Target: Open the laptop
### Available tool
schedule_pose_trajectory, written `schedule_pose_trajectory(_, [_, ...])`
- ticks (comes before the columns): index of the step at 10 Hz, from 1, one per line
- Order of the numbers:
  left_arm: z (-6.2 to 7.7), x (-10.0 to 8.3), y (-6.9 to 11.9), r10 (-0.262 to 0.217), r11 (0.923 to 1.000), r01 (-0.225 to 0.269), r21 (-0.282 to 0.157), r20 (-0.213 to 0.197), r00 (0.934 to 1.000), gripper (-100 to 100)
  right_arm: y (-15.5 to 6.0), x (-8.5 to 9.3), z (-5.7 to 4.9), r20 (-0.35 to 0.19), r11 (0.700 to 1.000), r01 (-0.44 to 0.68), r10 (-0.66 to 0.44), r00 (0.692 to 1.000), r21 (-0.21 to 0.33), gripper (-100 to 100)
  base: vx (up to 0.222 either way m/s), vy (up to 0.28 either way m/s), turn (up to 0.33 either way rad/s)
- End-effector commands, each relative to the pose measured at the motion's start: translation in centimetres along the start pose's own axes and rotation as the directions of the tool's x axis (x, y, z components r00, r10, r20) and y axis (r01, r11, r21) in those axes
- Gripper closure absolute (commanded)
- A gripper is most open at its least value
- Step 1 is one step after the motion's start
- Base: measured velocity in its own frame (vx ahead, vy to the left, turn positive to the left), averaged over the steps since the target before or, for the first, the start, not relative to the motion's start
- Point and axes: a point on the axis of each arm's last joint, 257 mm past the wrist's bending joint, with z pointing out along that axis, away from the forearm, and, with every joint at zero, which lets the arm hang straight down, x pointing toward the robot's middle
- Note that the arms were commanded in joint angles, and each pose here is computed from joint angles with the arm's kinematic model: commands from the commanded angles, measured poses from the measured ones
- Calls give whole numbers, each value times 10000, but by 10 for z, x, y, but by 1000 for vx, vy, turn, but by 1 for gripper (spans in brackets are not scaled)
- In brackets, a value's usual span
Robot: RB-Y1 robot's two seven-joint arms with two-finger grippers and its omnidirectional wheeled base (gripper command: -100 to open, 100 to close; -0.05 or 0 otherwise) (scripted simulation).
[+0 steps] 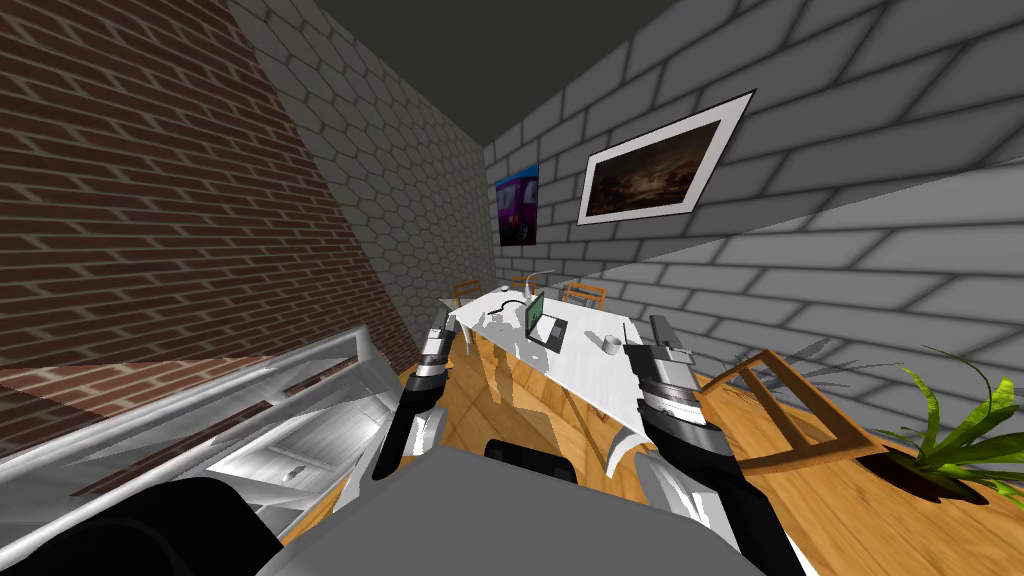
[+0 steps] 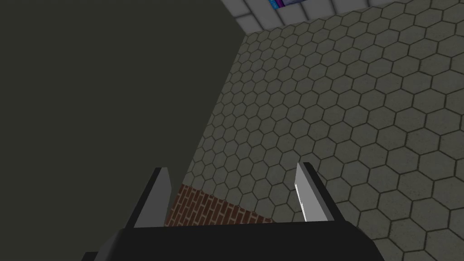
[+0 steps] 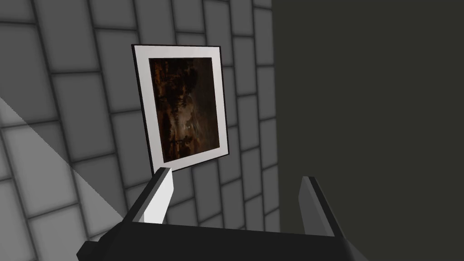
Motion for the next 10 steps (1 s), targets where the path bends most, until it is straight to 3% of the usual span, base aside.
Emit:
schedule_pose_trajectory(1, [0,0,0,0,10000,0,0,0,10000,0,0,0,0,0,10000,0,0,10000,0,0,0,0,0])
schedule_pose_trajectory(9, [0,0,0,0,10000,0,4,0,10000,0,0,0,0,0,10000,0,0,10000,-4,0,0,0,0])
schedule_pose_trajectory(10, [0,0,0,0,10000,0,4,0,10000,0,-7,7,1,-455,9990,420,-413,9981,144,-100,26,31,-10])
